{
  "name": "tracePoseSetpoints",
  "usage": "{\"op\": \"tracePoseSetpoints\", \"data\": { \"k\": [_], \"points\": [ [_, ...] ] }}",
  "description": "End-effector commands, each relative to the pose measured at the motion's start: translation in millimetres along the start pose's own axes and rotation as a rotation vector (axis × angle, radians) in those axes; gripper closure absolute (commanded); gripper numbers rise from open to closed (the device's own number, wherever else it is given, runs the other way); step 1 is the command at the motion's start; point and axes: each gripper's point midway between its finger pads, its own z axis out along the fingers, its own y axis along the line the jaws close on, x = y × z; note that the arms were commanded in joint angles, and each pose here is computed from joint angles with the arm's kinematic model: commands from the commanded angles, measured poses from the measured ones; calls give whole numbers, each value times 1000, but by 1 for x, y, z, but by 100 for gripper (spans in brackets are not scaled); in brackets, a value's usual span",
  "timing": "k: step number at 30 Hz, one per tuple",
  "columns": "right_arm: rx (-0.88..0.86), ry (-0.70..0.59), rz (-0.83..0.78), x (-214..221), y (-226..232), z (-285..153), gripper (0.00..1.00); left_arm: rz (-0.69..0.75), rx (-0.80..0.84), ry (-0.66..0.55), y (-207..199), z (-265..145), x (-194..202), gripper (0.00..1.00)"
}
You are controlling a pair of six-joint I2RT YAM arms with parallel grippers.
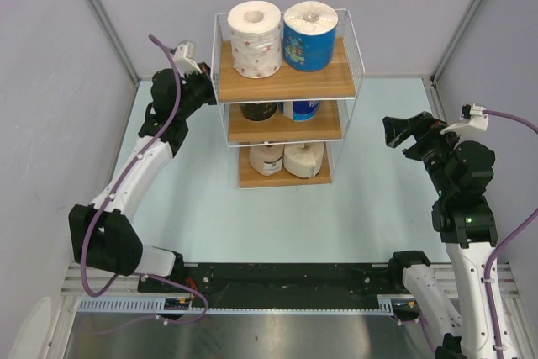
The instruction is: Place and organize the paper towels onto the shelf
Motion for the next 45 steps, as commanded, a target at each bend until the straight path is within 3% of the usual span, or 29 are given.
{"op": "tracePoseSetpoints", "data": {
  "k": [1, 16, 30, 45],
  "points": [
    [-8, -25, -8, -12, 6, -4, 0, 45, 90, 0, -28, -2, -3, 100],
    [6, -20, -17, -10, 2, -5, 0, 48, 121, 23, -44, 1, 8, 100],
    [9, -24, -23, -11, 2, -4, 0, 84, 7, -97, -35, -21, -40, 100],
    [34, -32, -35, -13, -4, 2, 0, 90, -166, -135, -5, -68, -44, 100]
  ]
}}
